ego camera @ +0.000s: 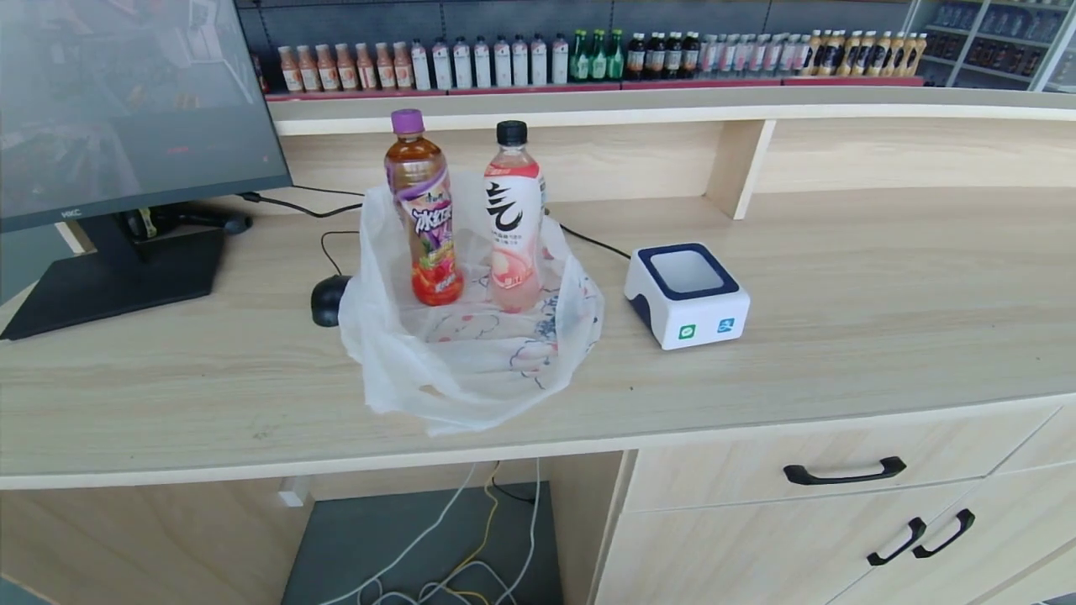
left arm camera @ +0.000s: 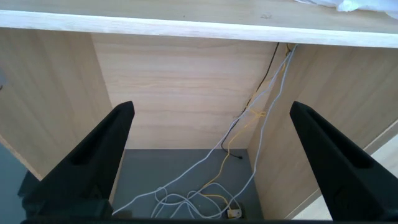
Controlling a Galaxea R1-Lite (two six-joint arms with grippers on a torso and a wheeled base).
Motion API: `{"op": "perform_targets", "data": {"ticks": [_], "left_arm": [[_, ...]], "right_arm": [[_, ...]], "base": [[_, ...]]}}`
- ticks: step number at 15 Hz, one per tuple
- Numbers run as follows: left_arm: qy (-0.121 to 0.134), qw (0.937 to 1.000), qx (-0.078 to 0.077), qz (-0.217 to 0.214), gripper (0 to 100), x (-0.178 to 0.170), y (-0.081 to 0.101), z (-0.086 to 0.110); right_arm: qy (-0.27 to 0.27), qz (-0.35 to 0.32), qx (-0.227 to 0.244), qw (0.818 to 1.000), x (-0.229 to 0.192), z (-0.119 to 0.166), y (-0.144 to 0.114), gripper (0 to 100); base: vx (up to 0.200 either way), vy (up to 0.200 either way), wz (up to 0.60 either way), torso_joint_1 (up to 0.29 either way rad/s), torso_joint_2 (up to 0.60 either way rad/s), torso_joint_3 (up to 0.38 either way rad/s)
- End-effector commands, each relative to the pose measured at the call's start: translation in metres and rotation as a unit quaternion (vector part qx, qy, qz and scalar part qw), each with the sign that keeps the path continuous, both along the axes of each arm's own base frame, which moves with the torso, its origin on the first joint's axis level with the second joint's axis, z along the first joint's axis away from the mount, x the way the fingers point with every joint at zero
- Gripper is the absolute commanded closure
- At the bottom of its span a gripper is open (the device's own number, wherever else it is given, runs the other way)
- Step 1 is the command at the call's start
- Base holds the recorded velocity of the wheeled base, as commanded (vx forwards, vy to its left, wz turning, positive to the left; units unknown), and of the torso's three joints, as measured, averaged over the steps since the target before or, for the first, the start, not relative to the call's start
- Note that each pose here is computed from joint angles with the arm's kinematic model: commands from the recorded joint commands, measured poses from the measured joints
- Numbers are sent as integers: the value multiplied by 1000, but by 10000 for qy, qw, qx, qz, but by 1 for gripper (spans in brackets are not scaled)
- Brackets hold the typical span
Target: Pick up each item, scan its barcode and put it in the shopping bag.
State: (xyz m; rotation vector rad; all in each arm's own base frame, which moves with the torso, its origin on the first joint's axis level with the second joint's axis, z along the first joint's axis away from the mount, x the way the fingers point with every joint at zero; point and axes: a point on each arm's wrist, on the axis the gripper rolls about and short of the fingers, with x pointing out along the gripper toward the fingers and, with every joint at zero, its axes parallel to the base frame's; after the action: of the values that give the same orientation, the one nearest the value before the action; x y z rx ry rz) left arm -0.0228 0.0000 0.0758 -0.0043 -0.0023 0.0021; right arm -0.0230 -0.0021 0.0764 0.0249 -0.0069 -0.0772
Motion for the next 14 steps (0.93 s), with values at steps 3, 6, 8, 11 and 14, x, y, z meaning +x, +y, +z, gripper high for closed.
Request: {"op": "perform_targets", "data": {"ticks": [3,6,8,11,14], "left_arm": [[-4,10000,-2,5,0,0,0,0],[-4,10000,-2,5,0,0,0,0],[-4,10000,6,5,0,0,0,0],[-4,10000,6,5,0,0,0,0],[-4,10000,14,5,0,0,0,0]], "right_arm": [[-1,3,-1,10000,0,0,0,0],[-1,3,-1,10000,0,0,0,0],[-1,3,-1,10000,0,0,0,0],[-1,3,-1,10000,0,0,0,0],[-1,3,-1,10000,0,0,0,0]], "base": [[0,-200,0,4,2,2],[0,-200,0,7,-5,2],[0,-200,0,5,0,2],[0,-200,0,4,2,5],[0,-67,0,2,1,1]]}}
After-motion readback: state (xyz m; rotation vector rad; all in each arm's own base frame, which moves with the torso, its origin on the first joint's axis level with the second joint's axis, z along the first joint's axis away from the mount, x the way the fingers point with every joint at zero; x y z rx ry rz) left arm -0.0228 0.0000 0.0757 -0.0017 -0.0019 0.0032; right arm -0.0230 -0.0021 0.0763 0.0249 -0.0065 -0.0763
